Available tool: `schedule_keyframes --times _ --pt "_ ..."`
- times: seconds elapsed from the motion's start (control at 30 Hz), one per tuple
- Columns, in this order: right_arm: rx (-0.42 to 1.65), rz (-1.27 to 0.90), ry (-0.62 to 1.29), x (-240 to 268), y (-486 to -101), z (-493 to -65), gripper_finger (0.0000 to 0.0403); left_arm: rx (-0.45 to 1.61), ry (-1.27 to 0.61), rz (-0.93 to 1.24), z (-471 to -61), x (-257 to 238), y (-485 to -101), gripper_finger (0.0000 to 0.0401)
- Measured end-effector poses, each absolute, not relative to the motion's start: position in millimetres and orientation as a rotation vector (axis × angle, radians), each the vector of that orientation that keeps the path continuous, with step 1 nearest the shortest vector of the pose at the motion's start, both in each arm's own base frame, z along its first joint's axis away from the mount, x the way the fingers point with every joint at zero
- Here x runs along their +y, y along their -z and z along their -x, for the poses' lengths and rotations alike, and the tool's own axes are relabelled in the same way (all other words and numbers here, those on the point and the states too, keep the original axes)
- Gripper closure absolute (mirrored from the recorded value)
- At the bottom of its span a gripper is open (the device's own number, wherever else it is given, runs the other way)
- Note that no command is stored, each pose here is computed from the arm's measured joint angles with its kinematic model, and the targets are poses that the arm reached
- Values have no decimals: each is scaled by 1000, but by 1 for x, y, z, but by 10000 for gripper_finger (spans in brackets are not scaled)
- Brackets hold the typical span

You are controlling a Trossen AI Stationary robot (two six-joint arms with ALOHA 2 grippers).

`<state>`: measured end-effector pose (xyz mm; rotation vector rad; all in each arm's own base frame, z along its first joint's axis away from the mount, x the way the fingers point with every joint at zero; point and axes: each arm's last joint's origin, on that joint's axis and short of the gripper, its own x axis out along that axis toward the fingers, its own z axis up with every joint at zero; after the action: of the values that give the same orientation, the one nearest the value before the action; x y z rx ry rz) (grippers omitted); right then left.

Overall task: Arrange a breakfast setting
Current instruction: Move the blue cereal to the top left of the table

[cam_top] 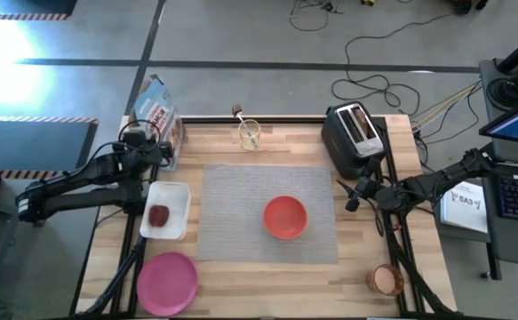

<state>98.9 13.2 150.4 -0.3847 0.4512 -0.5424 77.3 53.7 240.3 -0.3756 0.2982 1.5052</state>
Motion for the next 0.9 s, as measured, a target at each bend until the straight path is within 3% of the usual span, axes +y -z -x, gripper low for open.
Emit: schedule_keyframes --times 0.4,0.9 --pt "451 385 542 13 -150 -99 188 305 -1453 446 -77 52 -239 262" --pt "451 385 542 13 -150 -99 188 329 -1425 597 -68 47 -235 221"
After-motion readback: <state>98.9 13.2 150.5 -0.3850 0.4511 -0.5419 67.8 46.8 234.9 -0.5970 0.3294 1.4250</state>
